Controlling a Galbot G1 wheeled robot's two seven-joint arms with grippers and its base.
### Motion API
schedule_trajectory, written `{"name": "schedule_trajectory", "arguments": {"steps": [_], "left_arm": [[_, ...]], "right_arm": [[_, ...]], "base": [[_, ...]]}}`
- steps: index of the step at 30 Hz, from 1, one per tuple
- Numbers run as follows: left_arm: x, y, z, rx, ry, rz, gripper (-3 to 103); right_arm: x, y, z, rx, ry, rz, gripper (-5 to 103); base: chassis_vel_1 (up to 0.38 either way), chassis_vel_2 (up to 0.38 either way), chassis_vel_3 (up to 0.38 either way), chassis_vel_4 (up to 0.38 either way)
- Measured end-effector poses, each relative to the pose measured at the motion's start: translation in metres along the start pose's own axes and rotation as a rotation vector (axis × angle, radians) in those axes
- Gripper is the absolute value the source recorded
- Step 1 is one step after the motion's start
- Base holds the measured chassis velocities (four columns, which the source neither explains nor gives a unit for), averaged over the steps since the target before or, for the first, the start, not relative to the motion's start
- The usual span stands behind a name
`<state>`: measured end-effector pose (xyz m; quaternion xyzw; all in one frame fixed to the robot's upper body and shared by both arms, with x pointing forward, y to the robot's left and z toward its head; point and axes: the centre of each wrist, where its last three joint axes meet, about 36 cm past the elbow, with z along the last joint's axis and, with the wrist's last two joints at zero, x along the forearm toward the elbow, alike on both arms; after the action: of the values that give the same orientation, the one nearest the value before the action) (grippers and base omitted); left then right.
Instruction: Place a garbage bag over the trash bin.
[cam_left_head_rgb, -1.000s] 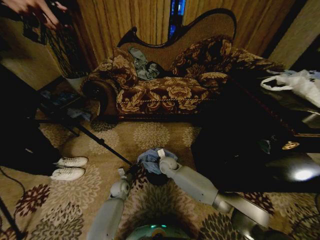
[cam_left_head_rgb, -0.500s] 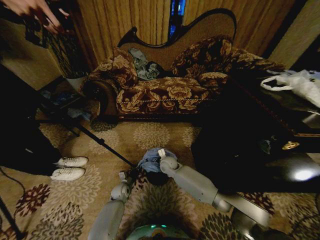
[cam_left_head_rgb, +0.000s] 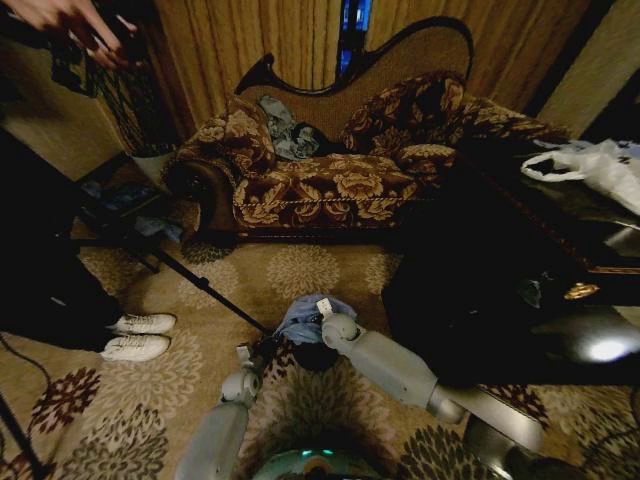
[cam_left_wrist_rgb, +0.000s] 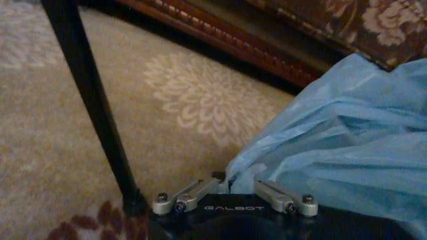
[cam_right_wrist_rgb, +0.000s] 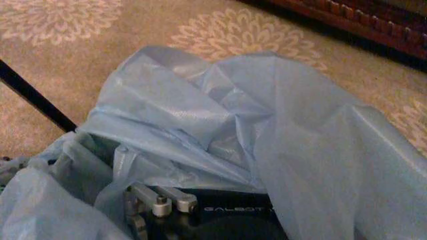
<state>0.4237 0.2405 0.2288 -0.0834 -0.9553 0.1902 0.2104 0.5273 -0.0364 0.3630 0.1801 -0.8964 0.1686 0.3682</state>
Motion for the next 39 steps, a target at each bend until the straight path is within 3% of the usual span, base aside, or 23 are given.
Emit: {"name": "schedule_trajectory", "arguments": {"steps": [8, 12, 14, 21, 23, 24, 26, 28, 30, 33, 39], "left_arm": [[0.026, -0.013, -0.004, -0.043, -0.068, 0.018, 26], [0.058, -0.028, -0.012, -0.054, -0.105, 0.022, 48], [0.063, -0.031, -0.014, -0.054, -0.111, 0.022, 48], [0.094, -0.059, -0.023, -0.048, -0.154, 0.030, 81], [0.096, -0.064, -0.026, -0.045, -0.162, 0.038, 81], [0.097, -0.071, -0.029, -0.030, -0.169, 0.052, 92], [0.098, -0.078, -0.032, -0.009, -0.170, 0.061, 92], [0.095, -0.093, -0.037, 0.058, -0.167, 0.064, 98], [0.094, -0.100, -0.037, 0.082, -0.161, 0.059, 100], [0.090, -0.125, -0.034, 0.184, -0.118, 0.031, 100], [0.087, -0.142, -0.029, 0.263, -0.083, 0.003, 100]], "right_arm": [[-0.001, 0.001, 0.000, -0.006, -0.002, 0.000, 100], [-0.001, 0.000, -0.001, -0.012, -0.004, 0.001, 100], [-0.001, 0.000, -0.001, -0.013, -0.005, 0.002, 100], [-0.002, -0.002, 0.003, -0.019, 0.000, -0.002, 100], [-0.002, -0.002, 0.003, -0.018, 0.000, -0.004, 100], [-0.002, -0.002, 0.003, -0.017, 0.002, -0.007, 100], [-0.003, -0.002, 0.004, -0.016, 0.003, -0.008, 100], [-0.005, -0.002, 0.004, -0.015, 0.005, -0.011, 100], [-0.005, -0.001, 0.004, -0.014, 0.005, -0.013, 100], [-0.006, 0.002, 0.001, -0.012, 0.001, -0.020, 100], [-0.007, 0.002, 0.001, -0.013, 0.002, -0.024, 100]], "base": [[0.000, 0.000, 0.000, 0.000], [0.000, 0.000, 0.000, 0.000], [0.000, 0.000, 0.000, 0.000], [0.000, 0.000, 0.000, 0.000], [0.000, 0.000, 0.000, 0.000], [0.000, 0.000, 0.000, 0.000], [0.000, 0.000, 0.000, 0.000], [0.000, 0.000, 0.000, 0.000], [0.000, 0.000, 0.000, 0.000], [0.000, 0.000, 0.000, 0.000], [0.000, 0.000, 0.000, 0.000]]}}
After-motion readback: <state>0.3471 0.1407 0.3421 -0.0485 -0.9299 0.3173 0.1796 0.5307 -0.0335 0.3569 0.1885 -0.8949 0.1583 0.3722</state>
